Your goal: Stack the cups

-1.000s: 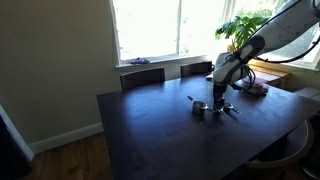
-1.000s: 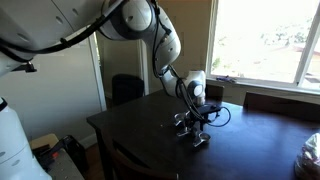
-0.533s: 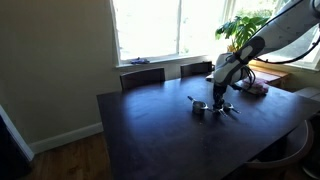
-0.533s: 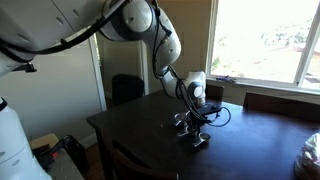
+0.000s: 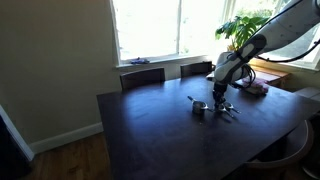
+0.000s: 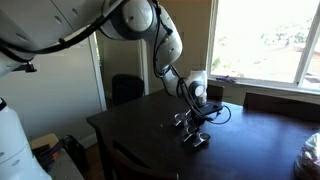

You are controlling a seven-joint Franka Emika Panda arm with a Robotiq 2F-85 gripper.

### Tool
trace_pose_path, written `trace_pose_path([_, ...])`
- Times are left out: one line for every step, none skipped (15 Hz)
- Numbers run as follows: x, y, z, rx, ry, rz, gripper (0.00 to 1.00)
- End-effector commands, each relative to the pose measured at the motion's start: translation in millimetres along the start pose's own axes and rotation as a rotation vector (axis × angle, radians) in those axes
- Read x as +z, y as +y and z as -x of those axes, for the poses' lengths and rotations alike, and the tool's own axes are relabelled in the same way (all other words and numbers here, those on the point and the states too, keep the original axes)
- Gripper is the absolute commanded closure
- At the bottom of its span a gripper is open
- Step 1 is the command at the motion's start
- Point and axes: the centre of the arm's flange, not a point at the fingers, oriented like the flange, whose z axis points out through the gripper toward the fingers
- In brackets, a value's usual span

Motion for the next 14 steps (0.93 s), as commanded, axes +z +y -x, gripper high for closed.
trace_pose_path([-18,-6,12,-0.059,0.037,-0.028,0.95])
trace_pose_path([-19,-6,13,-0.077,0.046,-0.038,0.94])
trace_pose_path([-20,-6,13,-0.094,0.056,-0.045,0.95])
trace_pose_path([-22,-7,13,-0.111,0.065,-0.049,0.95])
trace_pose_path([-24,-7,13,-0.136,0.074,-0.061,0.96])
trace_pose_path([-25,-8,11,-0.152,0.081,-0.069,0.96])
trace_pose_path([-27,-9,11,-0.168,0.087,-0.078,0.97])
trace_pose_path([-30,-10,10,-0.179,0.090,-0.082,0.96])
trace_pose_path([-35,-9,6,-0.190,0.092,-0.087,0.96])
trace_pose_path([-39,-10,4,-0.202,0.093,-0.093,0.96])
trace_pose_path([-45,-11,2,-0.215,0.093,-0.097,0.97])
trace_pose_path([-50,-11,0,-0.227,0.093,-0.097,0.97])
trace_pose_path([-58,-12,-4,-0.241,0.093,-0.094,0.98])
trace_pose_path([-64,-13,-7,-0.252,0.093,-0.087,0.98])
